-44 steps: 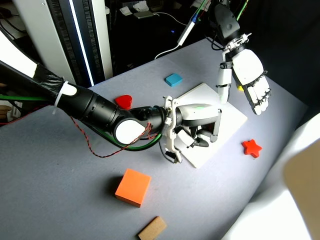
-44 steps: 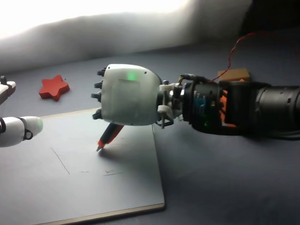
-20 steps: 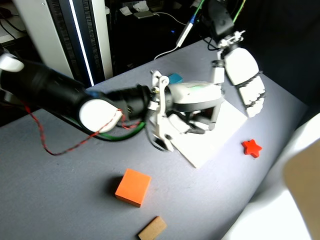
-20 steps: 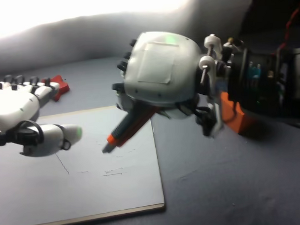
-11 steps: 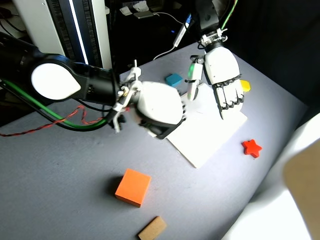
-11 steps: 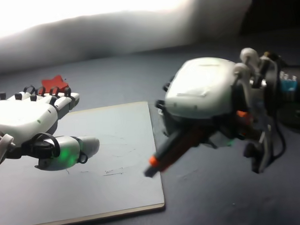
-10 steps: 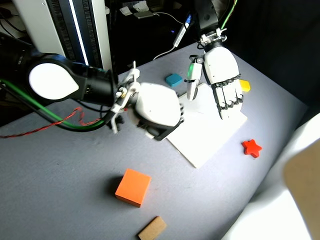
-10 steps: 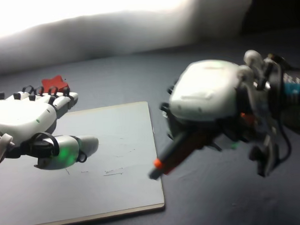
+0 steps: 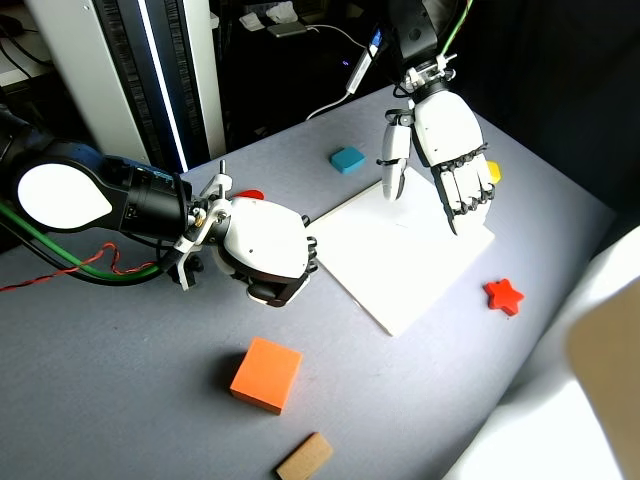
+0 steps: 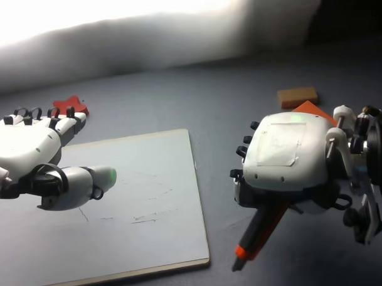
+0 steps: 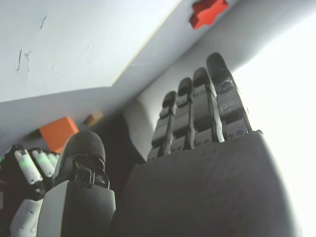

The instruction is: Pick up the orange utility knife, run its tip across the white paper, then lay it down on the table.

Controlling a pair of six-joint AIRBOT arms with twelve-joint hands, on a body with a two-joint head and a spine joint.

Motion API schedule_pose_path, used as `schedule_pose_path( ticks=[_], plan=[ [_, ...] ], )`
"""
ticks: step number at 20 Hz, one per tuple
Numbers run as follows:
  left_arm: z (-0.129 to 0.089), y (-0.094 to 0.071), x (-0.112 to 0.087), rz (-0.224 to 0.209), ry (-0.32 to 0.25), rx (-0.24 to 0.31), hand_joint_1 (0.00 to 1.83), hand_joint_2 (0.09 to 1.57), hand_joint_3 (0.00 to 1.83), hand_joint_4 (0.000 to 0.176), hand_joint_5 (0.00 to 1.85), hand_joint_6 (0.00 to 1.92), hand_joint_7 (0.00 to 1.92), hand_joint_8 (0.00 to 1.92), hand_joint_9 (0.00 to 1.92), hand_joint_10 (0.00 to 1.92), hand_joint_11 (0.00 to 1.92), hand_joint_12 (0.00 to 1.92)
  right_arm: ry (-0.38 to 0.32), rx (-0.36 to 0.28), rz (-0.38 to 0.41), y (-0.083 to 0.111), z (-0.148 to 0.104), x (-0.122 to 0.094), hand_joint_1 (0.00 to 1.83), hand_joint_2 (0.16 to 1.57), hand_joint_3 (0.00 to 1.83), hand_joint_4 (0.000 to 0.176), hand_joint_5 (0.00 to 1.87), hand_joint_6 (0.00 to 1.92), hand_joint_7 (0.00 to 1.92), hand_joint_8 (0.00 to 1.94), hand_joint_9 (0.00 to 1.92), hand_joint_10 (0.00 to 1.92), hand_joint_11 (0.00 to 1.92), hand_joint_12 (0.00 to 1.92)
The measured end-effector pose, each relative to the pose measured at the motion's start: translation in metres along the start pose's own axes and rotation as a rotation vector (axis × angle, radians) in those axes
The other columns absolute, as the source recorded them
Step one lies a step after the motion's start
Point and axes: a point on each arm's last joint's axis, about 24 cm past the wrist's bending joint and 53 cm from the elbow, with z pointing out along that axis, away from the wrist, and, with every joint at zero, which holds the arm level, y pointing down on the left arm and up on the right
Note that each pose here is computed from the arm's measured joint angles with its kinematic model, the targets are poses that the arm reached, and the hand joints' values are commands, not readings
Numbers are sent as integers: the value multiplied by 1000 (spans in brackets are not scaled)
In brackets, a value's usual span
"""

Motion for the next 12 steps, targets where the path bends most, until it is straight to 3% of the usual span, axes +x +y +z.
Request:
schedule_pose_path(
  ticks=[1,2,3,4,5,6,7,8,9,10,12],
  plan=[
    [0,-2,3,-4,6,5,0,1287,0,0,0,0,98,6,121,11,0,645,6,8,-18,-3,0,2,1107,1070,566,0,649,1578,620,1818,641,1921,627,1921],
    [0,-2,6,-8,13,5,0,1287,0,0,0,0,98,6,121,11,0,645,11,11,-15,-5,-1,5,1107,1070,566,0,649,1578,620,1818,641,1921,627,1921],
    [0,-2,9,-14,20,5,0,1287,1,0,0,0,92,3,114,7,0,644,16,11,-14,-5,-1,8,1066,1214,324,7,532,1726,603,1696,506,1921,519,1921],
    [0,-2,9,-20,21,4,0,1284,0,1,0,0,103,7,119,9,0,644,19,10,-17,-5,-2,10,1071,1286,134,22,574,1664,592,1621,411,1816,411,1921],
    [0,-2,9,-20,19,5,0,1284,0,0,0,0,114,8,132,12,0,694,24,9,-18,-6,-2,13,1038,1312,43,0,583,1580,402,1392,303,1646,243,1921],
    [0,-2,8,-19,17,6,0,1285,0,0,0,0,109,3,124,7,0,684,22,7,-19,-5,-2,13,1026,1266,2,0,321,1218,309,1159,231,1473,91,1921],
    [0,-2,9,-20,17,4,0,1287,1,0,0,0,97,1,119,3,0,699,20,4,-19,-4,-2,12,893,1263,0,0,69,892,168,763,80,1195,17,1734],
    [0,-2,9,-21,18,4,0,1285,0,0,0,0,89,1,114,1,0,720,15,0,-24,-4,-2,11,837,1197,0,0,13,544,128,383,15,837,3,1363],
    [0,-3,9,-21,18,6,0,1287,0,0,0,0,91,1,108,1,0,703,11,-2,-25,-4,-3,10,787,1168,0,0,2,192,82,184,2,524,0,945],
    [0,-3,10,-20,18,6,0,1284,0,0,0,0,97,3,107,3,0,713,6,-1,-26,-5,-5,8,630,1098,0,0,0,7,2,6,1,34,0,53],
    [0,-6,14,-21,27,12,0,1284,0,0,0,0,93,1,104,2,0,715,3,4,-27,-8,-7,6,592,1083,0,0,0,1,0,0,0,6,0,10]
  ],
)
